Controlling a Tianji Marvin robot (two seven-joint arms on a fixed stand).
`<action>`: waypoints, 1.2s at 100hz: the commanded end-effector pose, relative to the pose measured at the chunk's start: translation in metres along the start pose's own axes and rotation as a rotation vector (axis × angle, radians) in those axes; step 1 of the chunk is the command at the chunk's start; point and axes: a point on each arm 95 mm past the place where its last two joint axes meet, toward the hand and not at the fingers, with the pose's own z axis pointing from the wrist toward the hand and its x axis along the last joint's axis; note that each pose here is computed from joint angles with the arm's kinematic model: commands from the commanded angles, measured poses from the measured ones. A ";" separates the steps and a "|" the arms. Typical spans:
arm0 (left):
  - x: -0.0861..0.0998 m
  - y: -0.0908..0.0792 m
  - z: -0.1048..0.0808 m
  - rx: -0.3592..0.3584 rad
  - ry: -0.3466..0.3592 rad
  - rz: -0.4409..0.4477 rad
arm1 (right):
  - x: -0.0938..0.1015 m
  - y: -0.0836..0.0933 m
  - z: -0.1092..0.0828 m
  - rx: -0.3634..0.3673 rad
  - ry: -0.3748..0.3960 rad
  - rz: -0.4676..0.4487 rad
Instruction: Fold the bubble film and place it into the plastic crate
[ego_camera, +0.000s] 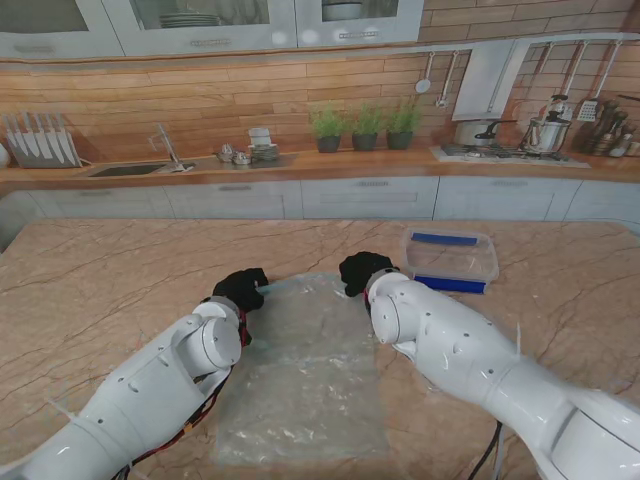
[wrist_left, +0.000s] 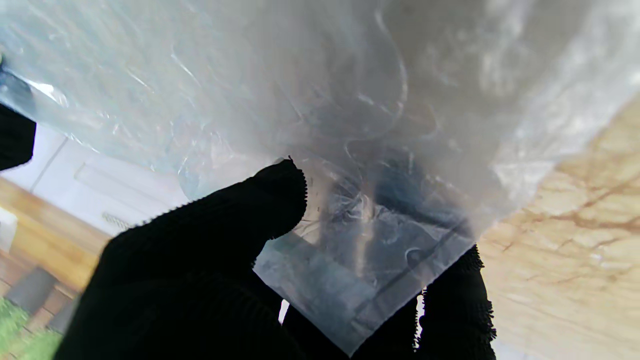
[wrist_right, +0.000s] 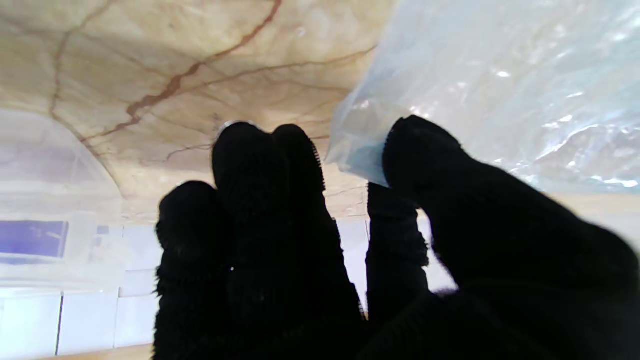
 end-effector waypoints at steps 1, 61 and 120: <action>-0.002 0.030 -0.009 -0.056 -0.029 -0.032 | 0.004 -0.001 -0.001 0.004 0.000 0.032; 0.010 0.032 -0.015 0.124 0.034 -0.296 | -0.005 0.018 -0.011 -0.051 0.022 0.240; 0.022 -0.009 -0.010 0.259 0.119 -0.488 | -0.020 0.046 -0.003 -0.265 0.094 0.285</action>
